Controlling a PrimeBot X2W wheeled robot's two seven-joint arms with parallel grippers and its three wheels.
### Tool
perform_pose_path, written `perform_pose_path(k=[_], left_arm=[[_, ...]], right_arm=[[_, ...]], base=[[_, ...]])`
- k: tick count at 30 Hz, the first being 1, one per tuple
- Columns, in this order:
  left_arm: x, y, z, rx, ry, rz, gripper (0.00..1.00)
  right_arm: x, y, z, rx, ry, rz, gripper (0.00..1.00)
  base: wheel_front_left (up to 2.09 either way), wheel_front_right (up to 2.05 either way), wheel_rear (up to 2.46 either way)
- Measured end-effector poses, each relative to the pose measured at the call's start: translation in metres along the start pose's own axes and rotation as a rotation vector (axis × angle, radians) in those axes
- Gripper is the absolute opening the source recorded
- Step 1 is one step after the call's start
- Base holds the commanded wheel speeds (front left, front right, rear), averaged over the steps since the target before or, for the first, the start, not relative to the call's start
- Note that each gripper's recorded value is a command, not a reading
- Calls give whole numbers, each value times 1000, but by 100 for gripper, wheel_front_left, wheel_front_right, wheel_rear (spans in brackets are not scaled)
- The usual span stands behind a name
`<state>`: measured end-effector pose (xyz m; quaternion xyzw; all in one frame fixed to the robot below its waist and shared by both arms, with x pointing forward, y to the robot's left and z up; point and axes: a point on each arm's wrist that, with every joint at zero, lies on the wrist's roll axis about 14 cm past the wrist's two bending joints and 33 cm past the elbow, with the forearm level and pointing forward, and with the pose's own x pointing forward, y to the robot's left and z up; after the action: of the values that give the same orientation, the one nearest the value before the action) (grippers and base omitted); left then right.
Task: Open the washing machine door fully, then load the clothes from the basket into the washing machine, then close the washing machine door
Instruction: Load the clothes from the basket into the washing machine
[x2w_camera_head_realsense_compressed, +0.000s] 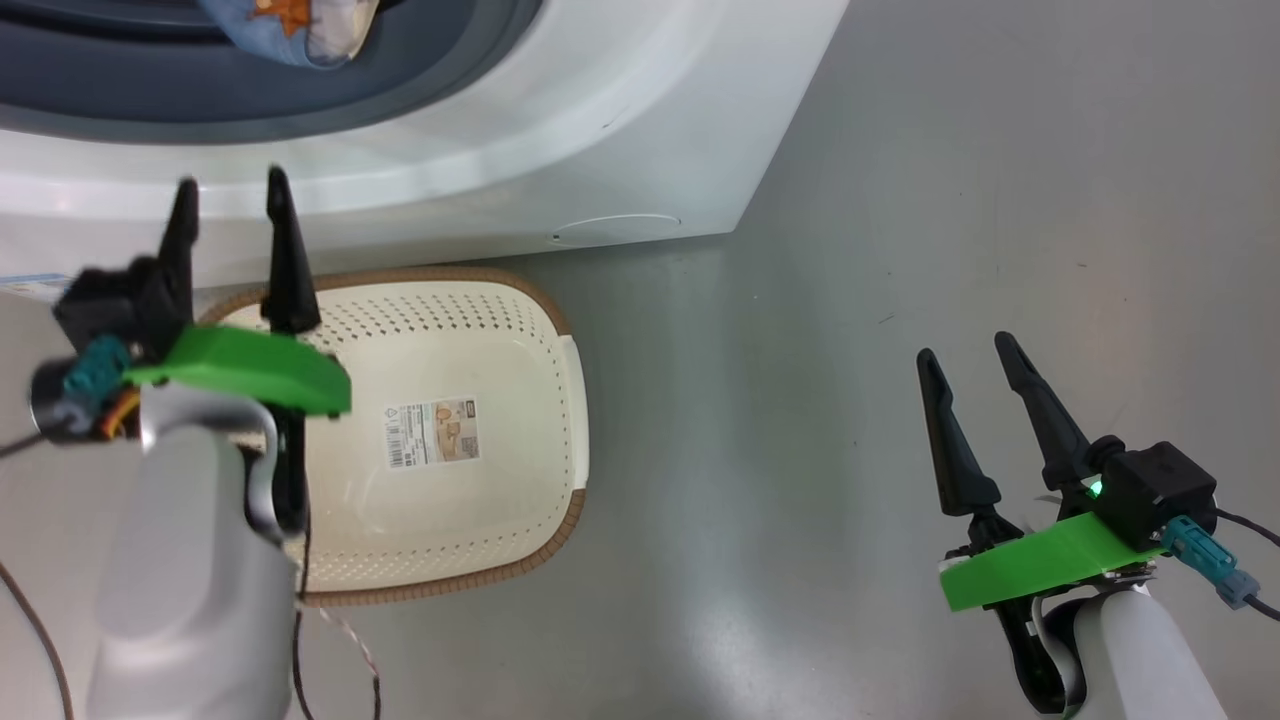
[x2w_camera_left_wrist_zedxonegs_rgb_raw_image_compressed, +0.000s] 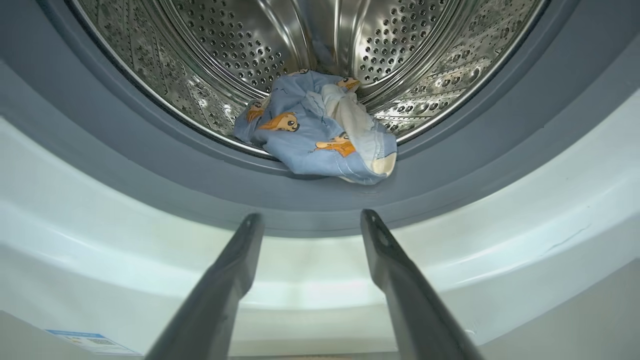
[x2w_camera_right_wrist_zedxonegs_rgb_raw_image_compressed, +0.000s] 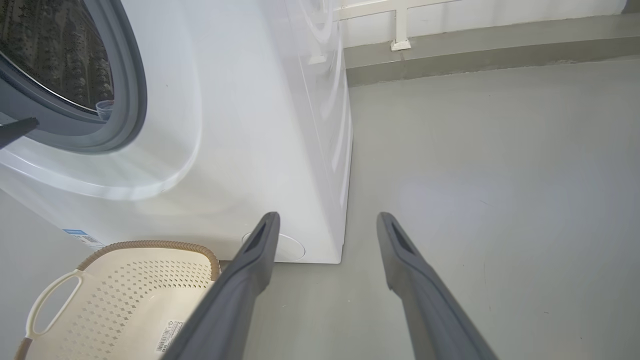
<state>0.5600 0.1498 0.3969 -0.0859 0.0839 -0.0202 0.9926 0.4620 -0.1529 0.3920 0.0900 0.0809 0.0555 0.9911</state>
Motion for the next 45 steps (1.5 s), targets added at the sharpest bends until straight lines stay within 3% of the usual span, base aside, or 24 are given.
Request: perform_pose_path(k=[12,23,45], left_arm=[[-73,1,-28,-20,114,4,100],[-111,1,-13,-22,138,9,100],[-103,2,-2,-58,110,28,100]], right_arm=[[0,-3,6,-13,-15,-2,100],[2,-3,14,-21,-35,5,100],[0,-8,10,-26,-24,-8,100]], base=[[0,0,0],[0,0,0],[0,0,0]])
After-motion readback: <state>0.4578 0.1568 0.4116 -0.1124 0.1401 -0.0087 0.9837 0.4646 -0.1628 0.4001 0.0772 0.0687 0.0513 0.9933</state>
